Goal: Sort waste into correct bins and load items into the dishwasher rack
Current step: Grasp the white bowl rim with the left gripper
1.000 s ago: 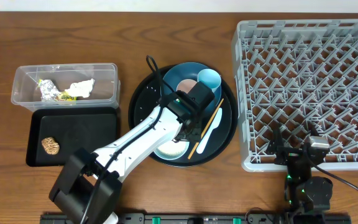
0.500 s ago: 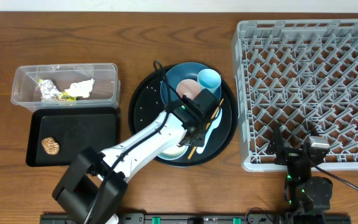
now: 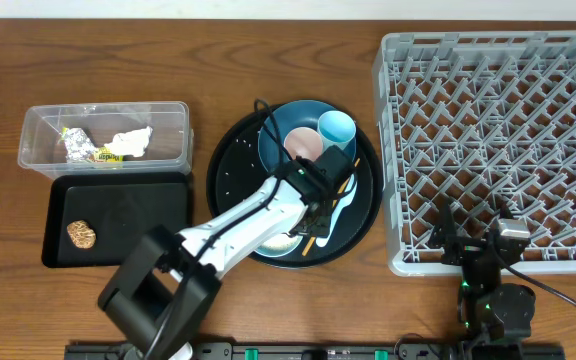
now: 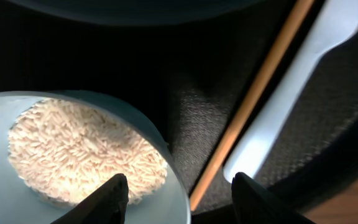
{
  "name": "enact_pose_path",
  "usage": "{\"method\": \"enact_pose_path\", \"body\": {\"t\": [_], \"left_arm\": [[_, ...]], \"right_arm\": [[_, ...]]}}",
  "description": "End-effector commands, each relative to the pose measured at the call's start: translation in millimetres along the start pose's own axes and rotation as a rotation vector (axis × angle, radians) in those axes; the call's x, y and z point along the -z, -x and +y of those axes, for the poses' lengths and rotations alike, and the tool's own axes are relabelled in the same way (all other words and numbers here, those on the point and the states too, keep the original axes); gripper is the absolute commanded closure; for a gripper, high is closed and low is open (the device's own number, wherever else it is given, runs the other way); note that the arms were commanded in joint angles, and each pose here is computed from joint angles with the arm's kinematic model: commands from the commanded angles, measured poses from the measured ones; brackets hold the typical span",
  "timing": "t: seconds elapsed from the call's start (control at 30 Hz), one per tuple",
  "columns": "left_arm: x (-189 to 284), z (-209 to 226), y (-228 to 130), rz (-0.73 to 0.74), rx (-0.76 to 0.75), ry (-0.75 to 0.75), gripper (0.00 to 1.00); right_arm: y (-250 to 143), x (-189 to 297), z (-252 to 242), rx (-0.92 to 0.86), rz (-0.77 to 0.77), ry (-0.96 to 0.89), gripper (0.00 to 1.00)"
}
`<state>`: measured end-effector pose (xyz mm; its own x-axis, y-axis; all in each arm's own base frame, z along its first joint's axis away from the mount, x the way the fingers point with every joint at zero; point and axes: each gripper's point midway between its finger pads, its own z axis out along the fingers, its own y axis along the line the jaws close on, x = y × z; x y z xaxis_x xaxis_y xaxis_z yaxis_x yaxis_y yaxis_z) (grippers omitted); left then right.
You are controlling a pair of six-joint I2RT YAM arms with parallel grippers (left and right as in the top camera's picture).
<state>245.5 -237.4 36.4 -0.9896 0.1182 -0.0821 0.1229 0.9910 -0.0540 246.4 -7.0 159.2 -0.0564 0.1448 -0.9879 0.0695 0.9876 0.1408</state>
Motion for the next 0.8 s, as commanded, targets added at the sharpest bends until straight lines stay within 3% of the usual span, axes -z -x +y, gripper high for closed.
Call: {"method": "enact_pose_path", "body": {"t": [0.0,0.1,0.6,0.77], "left_arm": [[-7.7,6.0,-3.5,0.015,0.006,0.032,0.56],[-7.7,6.0,-3.4,0.015,0.006,0.032,0.64],[-7.4,12.4,-2.3,0.004,0.004,0.066,0.64],[-7.4,12.5,-2.6,0.005,0.004,0.066,0.78]], "right_arm": [[-1.6,0.0,0.0,0.013,0.005,-0.003,0.01],[-1.6,0.0,0.0,0.013,0.005,-0.003,0.01],[-1.6,0.0,0.0,0.013,0.005,-0.003,0.01],[-1.6,0.0,0.0,0.013,0.005,-0.003,0.01]]}}
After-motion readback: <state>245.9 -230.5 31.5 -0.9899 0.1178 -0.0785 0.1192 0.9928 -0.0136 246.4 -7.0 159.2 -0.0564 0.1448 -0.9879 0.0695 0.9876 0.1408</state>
